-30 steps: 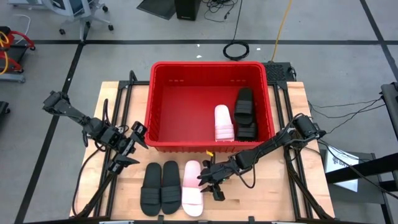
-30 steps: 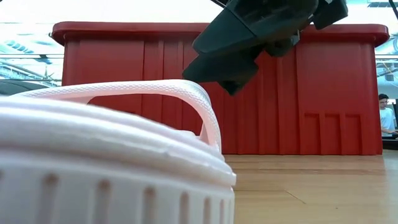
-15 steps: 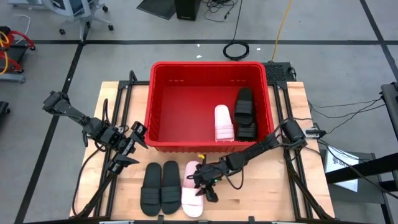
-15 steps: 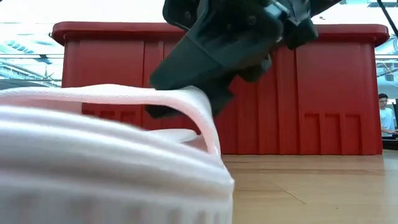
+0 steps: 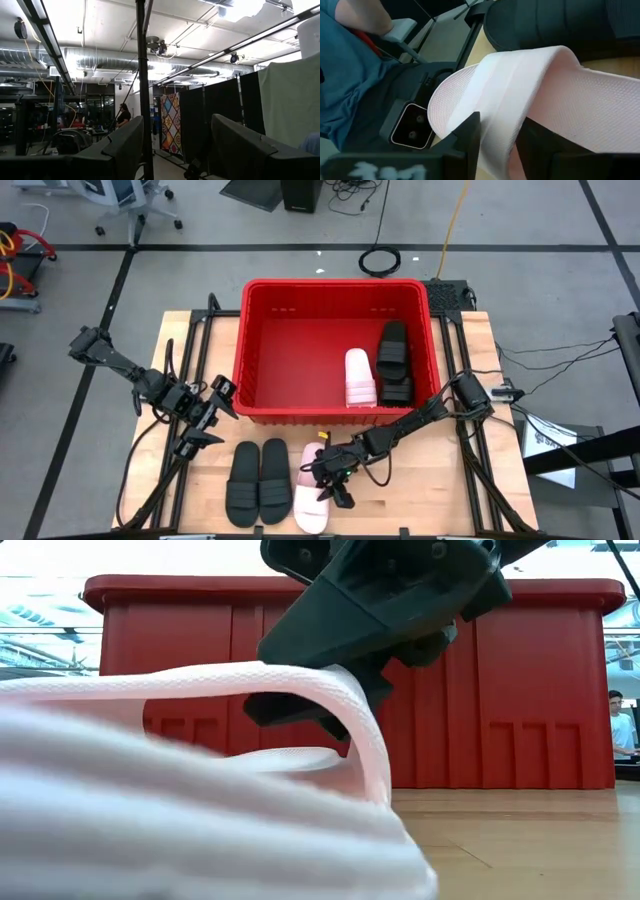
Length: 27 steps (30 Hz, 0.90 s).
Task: Pick and place slides into bin
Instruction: Put the left white slide into the red bin
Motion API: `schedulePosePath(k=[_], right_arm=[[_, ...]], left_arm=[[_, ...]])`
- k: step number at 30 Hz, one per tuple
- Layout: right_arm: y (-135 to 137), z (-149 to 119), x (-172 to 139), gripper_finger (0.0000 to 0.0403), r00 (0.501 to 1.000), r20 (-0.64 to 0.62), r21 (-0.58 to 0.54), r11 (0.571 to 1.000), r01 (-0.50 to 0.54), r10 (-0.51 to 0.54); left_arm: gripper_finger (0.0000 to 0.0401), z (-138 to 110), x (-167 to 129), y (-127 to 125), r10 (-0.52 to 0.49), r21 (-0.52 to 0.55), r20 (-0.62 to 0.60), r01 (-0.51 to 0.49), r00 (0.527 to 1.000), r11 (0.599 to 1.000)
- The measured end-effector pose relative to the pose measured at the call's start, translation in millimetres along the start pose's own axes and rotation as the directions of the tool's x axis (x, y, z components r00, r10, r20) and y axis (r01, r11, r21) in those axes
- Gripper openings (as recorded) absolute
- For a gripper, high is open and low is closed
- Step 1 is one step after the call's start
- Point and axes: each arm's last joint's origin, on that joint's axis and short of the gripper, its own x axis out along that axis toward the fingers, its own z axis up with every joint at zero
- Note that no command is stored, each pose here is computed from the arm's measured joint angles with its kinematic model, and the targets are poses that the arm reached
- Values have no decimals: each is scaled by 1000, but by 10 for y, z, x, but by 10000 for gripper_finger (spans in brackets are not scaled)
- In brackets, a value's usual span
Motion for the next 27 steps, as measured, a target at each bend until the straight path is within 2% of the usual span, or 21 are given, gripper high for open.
schedulePosePath(k=[10, 23, 27], right_arm=[[-13, 25, -8, 8, 1000, 12, -39, 999, -26, 27], [-69, 40, -29, 5, 1000, 11, -27, 999, -16, 17], [-35, 65, -62, 4, 998, 6, -32, 998, -59, 59]], left_arm=[[241, 1, 0, 0, 0, -3, 1, 0, 1000, 1000], [241, 1, 0, 0, 0, -3, 1, 0, 1000, 1000], [241, 1, 0, 0, 0, -3, 1, 0, 1000, 1000]])
